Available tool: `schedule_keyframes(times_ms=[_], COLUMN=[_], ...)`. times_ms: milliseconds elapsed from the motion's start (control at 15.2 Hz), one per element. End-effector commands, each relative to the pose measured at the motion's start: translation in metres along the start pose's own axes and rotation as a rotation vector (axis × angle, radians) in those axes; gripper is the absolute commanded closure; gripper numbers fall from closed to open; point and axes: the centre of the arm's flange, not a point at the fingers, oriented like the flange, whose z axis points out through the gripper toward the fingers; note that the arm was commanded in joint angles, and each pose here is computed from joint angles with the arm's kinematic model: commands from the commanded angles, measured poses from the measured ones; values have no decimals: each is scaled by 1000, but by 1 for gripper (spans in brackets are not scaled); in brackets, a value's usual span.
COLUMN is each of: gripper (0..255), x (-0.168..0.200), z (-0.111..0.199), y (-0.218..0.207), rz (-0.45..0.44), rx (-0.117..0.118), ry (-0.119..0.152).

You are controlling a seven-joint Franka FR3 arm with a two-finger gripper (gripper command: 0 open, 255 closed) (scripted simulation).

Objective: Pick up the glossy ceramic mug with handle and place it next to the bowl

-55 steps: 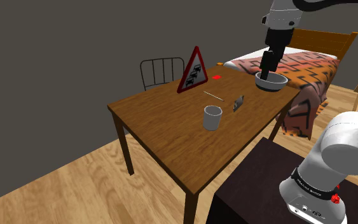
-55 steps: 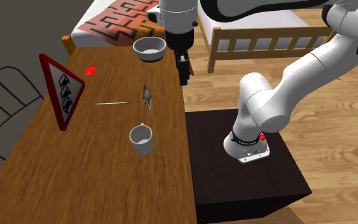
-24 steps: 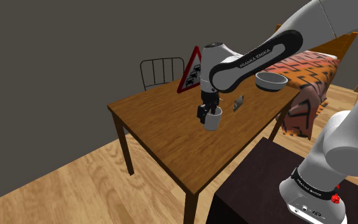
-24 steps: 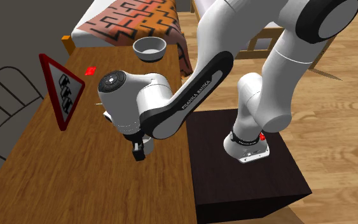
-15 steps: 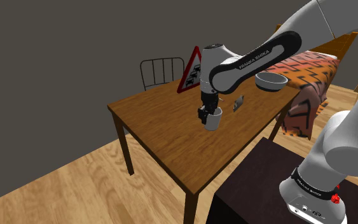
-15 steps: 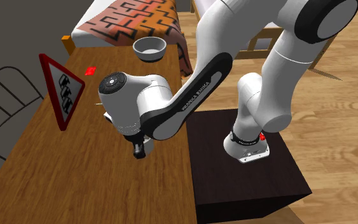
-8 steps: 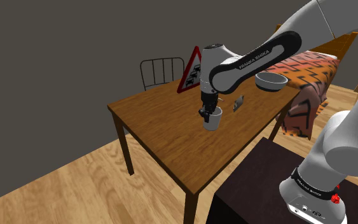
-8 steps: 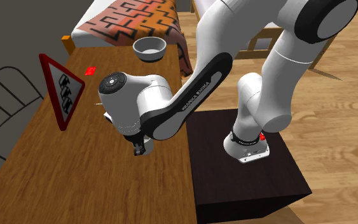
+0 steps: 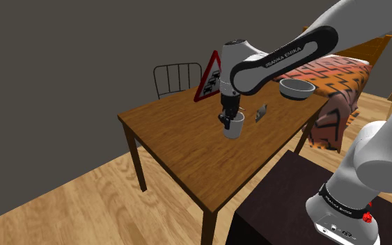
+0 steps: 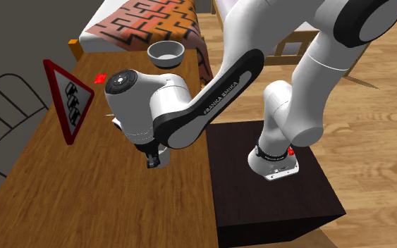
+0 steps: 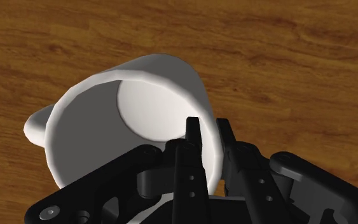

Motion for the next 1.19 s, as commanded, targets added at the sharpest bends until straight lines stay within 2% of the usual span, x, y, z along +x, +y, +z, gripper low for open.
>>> schedule_keyframes(times_ms=[0, 1122], gripper=[255, 255], x=[0, -4], z=[-11, -100], y=[0, 5], rz=[0, 0], rx=[0, 0], ry=[0, 0])
